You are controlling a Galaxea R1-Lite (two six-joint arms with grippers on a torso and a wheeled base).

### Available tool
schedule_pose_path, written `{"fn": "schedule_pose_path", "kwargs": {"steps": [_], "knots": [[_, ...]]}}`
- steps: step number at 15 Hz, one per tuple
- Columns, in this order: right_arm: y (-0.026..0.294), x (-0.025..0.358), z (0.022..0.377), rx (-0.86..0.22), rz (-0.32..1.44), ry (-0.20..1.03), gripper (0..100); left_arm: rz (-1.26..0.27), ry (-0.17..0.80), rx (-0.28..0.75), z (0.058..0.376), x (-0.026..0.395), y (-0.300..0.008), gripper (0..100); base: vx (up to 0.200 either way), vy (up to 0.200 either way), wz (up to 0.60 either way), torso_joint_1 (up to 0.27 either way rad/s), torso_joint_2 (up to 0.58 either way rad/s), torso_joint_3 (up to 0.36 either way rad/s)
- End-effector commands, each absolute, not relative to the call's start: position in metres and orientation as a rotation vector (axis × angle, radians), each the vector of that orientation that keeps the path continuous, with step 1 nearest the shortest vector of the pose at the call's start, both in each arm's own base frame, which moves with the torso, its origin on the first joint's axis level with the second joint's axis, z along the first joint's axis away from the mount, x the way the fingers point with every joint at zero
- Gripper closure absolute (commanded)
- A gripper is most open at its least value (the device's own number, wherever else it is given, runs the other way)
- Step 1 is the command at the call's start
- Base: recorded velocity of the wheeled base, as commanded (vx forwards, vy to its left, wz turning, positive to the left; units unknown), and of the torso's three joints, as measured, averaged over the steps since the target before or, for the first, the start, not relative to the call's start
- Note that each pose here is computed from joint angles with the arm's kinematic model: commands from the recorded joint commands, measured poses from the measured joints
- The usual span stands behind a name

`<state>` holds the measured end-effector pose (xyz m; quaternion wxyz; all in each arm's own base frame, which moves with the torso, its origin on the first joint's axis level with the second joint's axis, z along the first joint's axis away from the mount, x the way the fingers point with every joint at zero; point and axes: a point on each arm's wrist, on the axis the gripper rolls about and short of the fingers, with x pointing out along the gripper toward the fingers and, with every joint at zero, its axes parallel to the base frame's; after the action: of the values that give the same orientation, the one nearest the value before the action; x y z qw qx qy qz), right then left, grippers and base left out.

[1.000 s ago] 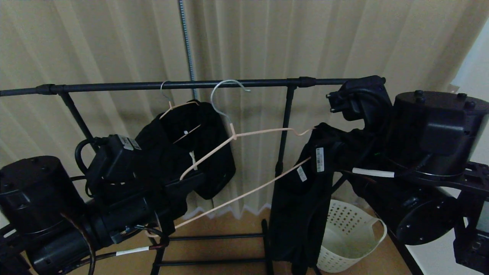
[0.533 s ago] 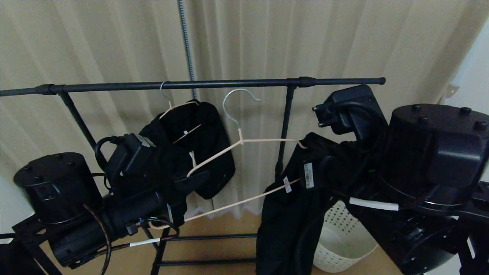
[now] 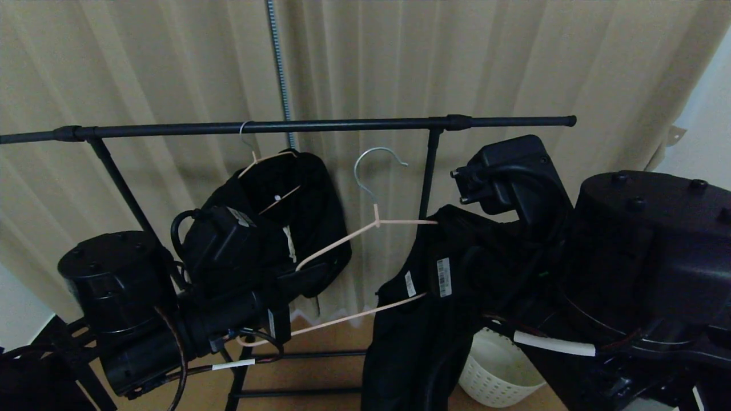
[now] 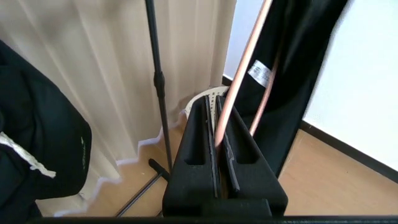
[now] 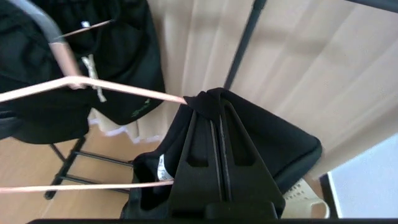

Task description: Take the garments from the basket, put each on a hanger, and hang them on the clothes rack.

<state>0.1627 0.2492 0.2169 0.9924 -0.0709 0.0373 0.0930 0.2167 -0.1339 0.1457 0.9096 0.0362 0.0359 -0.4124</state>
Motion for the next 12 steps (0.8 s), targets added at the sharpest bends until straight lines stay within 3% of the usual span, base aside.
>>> {"fn": "schedule_pose_path", "kwargs": {"steps": [1, 10, 11, 12], "knots": [[0.258, 0.156, 0.212, -0.145, 0.219, 0.073, 100, -0.859, 0.083, 0.075, 0.143, 0.218, -0.137, 100, 0.0, 0.0, 0.0, 0.0, 0.0, 0.0], [0.276, 0.144, 0.206, -0.064, 0.283, 0.016, 100, -0.863, 0.082, 0.077, 0.143, 0.217, -0.138, 100, 0.0, 0.0, 0.0, 0.0, 0.0, 0.0], [0.276, 0.144, 0.205, -0.063, 0.283, 0.015, 0, -0.865, 0.084, 0.077, 0.143, 0.216, -0.138, 100, 0.0, 0.0, 0.0, 0.0, 0.0, 0.0], [0.275, 0.145, 0.205, -0.059, 0.278, 0.012, 0, -0.865, 0.076, 0.076, 0.144, 0.215, -0.137, 100, 0.0, 0.0, 0.0, 0.0, 0.0, 0.0]]}}
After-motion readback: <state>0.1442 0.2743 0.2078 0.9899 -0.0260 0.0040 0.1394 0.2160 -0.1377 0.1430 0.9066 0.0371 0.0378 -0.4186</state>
